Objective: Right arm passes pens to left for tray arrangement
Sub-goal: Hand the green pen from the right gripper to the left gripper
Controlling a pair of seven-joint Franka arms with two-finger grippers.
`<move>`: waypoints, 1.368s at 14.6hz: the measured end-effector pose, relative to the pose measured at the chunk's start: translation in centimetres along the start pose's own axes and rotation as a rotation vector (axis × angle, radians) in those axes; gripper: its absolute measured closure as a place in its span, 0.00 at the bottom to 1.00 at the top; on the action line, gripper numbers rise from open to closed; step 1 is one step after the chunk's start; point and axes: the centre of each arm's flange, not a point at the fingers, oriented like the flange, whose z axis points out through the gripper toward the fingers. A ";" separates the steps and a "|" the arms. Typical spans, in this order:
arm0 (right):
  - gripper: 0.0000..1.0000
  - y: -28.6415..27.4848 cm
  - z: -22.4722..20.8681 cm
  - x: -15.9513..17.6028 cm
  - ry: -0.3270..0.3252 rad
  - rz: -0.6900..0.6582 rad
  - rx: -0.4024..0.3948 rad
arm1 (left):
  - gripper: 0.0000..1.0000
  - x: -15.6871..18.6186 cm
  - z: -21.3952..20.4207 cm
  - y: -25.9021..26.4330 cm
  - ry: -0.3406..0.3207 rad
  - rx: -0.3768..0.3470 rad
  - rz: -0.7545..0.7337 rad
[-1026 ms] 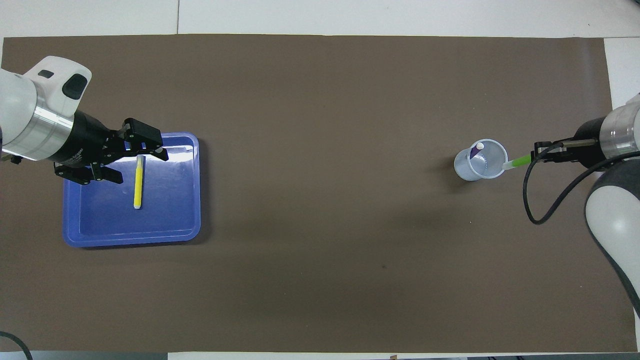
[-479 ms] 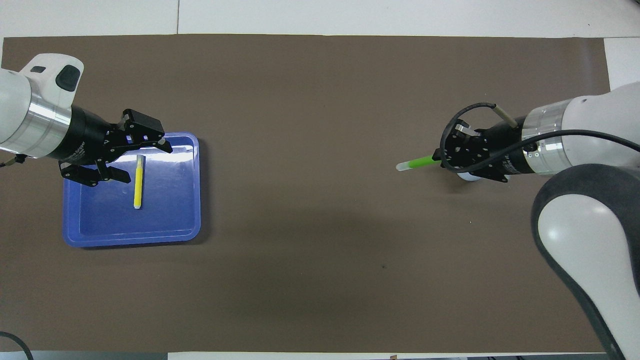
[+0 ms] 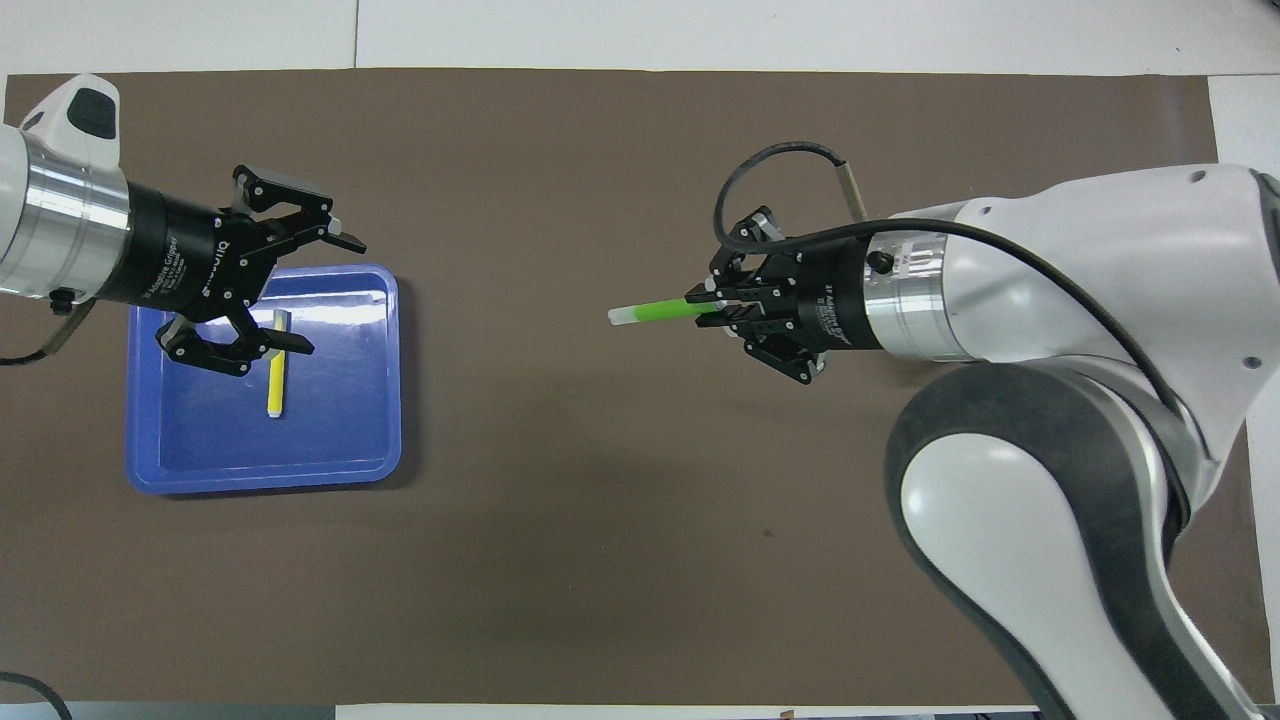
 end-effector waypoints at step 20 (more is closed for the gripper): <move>0.82 -2.9 6.1 -9.3 -0.129 0.212 -0.033 | 0.00 -6.6 6.1 0.7 -0.072 -0.112 -0.638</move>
